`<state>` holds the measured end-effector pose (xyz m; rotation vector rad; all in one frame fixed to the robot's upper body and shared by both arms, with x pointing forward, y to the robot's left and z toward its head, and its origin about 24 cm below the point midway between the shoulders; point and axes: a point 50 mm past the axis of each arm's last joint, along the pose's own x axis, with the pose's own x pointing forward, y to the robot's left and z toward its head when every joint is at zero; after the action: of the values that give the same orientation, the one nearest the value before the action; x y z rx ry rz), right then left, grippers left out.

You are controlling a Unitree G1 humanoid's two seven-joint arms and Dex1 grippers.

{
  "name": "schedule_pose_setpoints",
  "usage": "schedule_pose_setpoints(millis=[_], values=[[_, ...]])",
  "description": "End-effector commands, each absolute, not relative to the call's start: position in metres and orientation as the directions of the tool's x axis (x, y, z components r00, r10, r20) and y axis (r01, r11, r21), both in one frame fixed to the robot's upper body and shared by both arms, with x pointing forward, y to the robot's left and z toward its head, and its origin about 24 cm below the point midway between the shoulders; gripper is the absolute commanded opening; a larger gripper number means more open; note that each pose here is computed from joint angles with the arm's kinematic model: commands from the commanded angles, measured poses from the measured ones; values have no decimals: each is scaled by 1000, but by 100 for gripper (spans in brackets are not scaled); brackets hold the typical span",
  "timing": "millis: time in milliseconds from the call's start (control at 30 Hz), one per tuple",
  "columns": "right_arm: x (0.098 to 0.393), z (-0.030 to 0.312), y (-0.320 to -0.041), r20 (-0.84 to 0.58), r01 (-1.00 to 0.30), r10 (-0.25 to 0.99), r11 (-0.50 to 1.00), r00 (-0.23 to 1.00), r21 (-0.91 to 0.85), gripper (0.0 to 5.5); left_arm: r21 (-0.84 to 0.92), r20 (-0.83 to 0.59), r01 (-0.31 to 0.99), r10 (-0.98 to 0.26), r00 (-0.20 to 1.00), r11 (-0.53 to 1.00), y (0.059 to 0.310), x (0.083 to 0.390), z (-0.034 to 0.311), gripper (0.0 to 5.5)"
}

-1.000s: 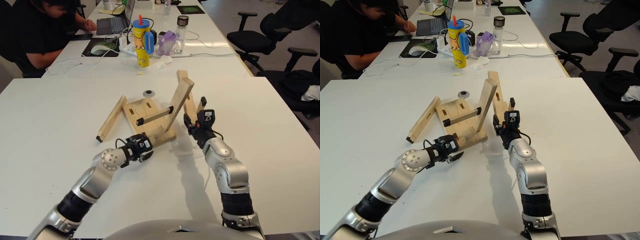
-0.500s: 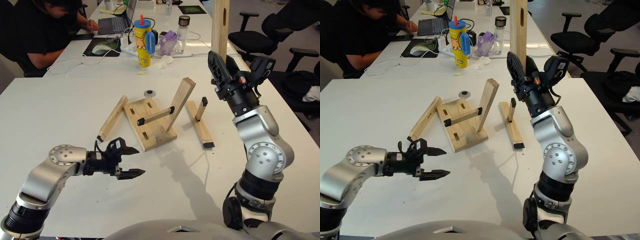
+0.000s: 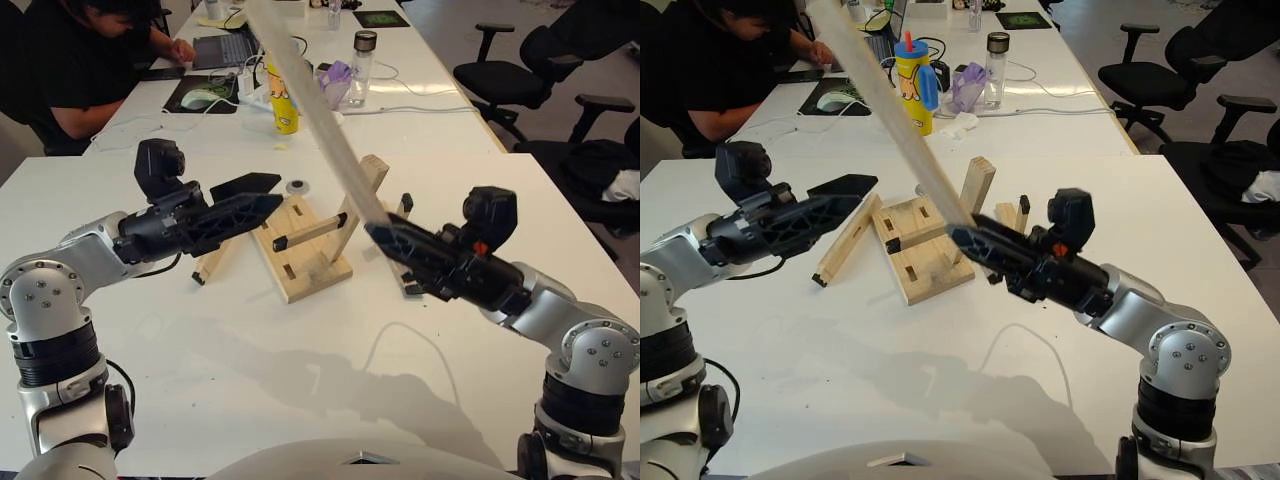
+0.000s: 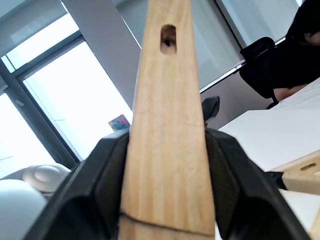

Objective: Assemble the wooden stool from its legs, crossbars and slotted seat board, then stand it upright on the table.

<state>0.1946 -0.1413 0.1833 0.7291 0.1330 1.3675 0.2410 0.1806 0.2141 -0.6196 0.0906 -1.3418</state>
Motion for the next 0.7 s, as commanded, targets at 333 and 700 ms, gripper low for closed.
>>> schedule_pose_setpoints(millis=[333, 700], values=[[185, 173, -135, 226, -841, 966, -18, 125, 541, 204, -471, 298, 882, -940, 168, 8, 176, 232, 235, 474], [182, 168, -132, 195, -837, 975, -19, 105, 546, 204, -501, 250, 865, -956, 154, 9, 180, 230, 232, 310]])
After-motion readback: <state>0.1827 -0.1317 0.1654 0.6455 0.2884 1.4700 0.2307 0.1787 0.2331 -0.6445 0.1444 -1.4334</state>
